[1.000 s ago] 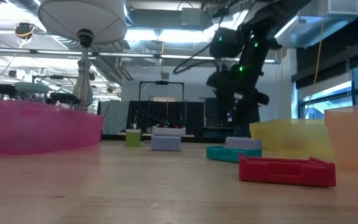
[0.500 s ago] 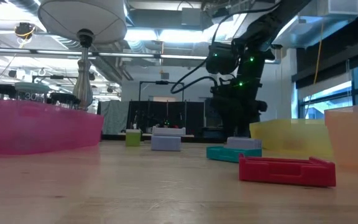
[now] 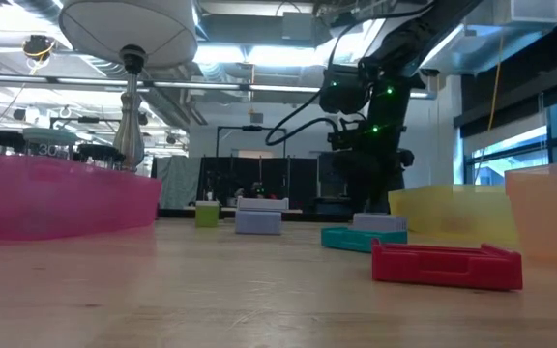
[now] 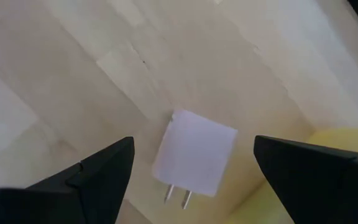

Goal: Pick & Place Office items
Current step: Put the white charger adapter into the yellow bin

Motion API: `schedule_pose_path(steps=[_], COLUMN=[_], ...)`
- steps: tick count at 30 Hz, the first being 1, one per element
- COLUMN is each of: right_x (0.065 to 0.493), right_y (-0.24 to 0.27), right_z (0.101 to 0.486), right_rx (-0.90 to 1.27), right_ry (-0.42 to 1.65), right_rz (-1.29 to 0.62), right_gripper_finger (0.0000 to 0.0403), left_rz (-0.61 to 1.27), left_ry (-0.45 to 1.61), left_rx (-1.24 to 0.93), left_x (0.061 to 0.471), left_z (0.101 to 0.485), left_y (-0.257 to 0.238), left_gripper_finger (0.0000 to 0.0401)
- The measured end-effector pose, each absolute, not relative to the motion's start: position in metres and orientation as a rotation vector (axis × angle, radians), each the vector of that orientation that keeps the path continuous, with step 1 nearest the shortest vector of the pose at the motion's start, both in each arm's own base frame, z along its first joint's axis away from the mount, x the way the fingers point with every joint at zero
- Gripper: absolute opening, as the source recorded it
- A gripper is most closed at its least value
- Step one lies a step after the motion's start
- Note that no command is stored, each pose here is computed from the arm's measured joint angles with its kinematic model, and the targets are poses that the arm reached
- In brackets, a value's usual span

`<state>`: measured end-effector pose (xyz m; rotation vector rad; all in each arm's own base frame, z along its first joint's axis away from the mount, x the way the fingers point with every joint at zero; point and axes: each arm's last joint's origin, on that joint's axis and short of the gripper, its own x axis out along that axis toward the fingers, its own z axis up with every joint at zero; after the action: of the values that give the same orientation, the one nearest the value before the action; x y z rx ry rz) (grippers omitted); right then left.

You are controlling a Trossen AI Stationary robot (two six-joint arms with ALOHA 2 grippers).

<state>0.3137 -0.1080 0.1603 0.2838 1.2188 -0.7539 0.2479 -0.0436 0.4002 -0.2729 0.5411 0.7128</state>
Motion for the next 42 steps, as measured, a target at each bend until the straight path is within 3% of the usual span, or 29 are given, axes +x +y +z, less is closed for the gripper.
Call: schedule_pose_path(steps=[12,22,27,42], right_x=[0.312,0.318,0.32,0.321], right_y=[-0.114,-0.115,-0.113,-0.108], right_z=[0.159,0.132,0.131,0.13], right_rx=[0.229,0.226,0.172,0.128], right_ry=[1.257,1.342,1.361,1.373], right_rz=[-0.673,-0.642,-0.545,-0.511], right_gripper_finger=[0.0333,0.0333,0.0329,0.0208], left_rz=[0.713,0.672,0.668,0.672], left_ry=[0.541,0.567,0.571,0.566], left_rx=[-0.273,-0.297,-0.301,-0.316], left_x=[0.248,0.248,0.248,0.248], left_z=[0.4,0.399,0.399,0.399], left_y=[-0.044,-0.045,-0.045,-0.045], left_gripper_finger=[0.0242,0.0242,0.0242,0.0242])
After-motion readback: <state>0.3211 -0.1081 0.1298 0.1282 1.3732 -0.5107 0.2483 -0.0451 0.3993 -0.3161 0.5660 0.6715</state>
